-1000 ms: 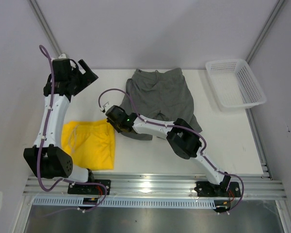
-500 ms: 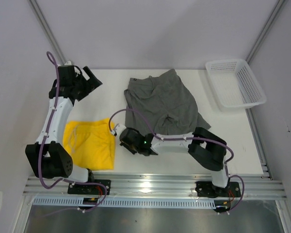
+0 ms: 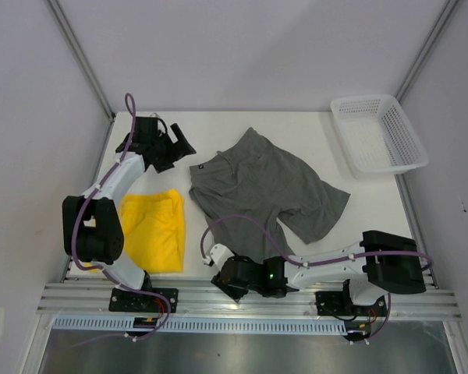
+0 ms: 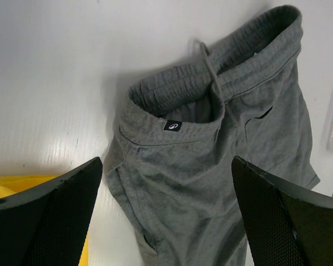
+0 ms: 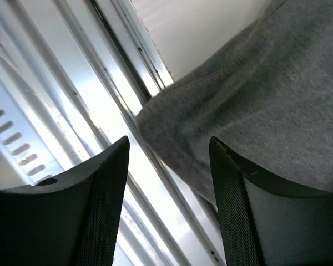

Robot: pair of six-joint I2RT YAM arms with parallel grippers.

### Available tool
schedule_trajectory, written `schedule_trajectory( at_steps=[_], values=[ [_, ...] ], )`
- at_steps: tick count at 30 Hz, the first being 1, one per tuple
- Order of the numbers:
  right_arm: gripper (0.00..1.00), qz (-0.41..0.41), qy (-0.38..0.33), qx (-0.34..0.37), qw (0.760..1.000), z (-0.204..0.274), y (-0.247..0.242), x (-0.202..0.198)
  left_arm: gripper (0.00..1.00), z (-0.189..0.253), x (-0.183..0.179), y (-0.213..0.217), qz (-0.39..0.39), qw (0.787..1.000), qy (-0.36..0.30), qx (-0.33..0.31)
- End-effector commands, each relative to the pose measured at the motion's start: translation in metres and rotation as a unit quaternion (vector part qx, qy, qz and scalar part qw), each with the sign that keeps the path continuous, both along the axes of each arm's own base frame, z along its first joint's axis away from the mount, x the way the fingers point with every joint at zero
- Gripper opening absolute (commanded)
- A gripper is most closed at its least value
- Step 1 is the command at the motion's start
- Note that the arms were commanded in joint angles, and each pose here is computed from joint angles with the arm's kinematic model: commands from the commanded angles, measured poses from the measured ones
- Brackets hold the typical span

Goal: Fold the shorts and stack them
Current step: Flatten the shorts out, then fold the shorts

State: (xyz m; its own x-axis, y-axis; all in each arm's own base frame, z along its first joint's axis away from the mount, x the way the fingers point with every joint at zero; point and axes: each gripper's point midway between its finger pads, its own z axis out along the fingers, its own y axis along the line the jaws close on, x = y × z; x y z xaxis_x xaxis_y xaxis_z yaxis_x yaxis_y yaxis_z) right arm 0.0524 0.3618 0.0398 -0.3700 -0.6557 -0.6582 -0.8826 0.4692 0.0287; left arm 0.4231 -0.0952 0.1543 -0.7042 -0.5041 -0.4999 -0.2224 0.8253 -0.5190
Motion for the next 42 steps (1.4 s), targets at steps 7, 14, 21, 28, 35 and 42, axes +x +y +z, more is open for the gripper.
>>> schedule_trajectory(
  at_steps=[7, 14, 21, 28, 35, 42],
  values=[
    [0.61, -0.024, 0.019, 0.075, 0.997, 0.046, 0.009, -0.006, 0.99, -0.019, 0.003, -0.007, -0.007, 1.0, 0.003, -0.016],
    [0.58, -0.051, 0.025, 0.037, 0.998, 0.031, 0.023, -0.004, 0.98, -0.029, 0.009, -0.01, -0.016, 1.0, -0.003, -0.016],
    [0.56, -0.136, 0.061, 0.013, 0.989, 0.012, 0.037, -0.006, 0.98, -0.029, 0.01, -0.008, -0.015, 1.0, -0.005, -0.011],
    [0.56, -0.216, 0.011, -0.041, 0.975, -0.003, 0.023, 0.01, 0.98, -0.031, 0.01, -0.006, -0.014, 1.0, -0.004, -0.005],
    [0.32, -0.228, -0.007, -0.061, 0.972, -0.011, 0.018, 0.017, 0.98, -0.033, 0.009, -0.006, -0.017, 1.0, -0.001, 0.0],
    [0.04, -0.22, 0.004, -0.026, 0.975, -0.01, 0.003, 0.014, 0.96, -0.049, 0.009, -0.017, -0.034, 0.999, 0.017, -0.015]
  ],
)
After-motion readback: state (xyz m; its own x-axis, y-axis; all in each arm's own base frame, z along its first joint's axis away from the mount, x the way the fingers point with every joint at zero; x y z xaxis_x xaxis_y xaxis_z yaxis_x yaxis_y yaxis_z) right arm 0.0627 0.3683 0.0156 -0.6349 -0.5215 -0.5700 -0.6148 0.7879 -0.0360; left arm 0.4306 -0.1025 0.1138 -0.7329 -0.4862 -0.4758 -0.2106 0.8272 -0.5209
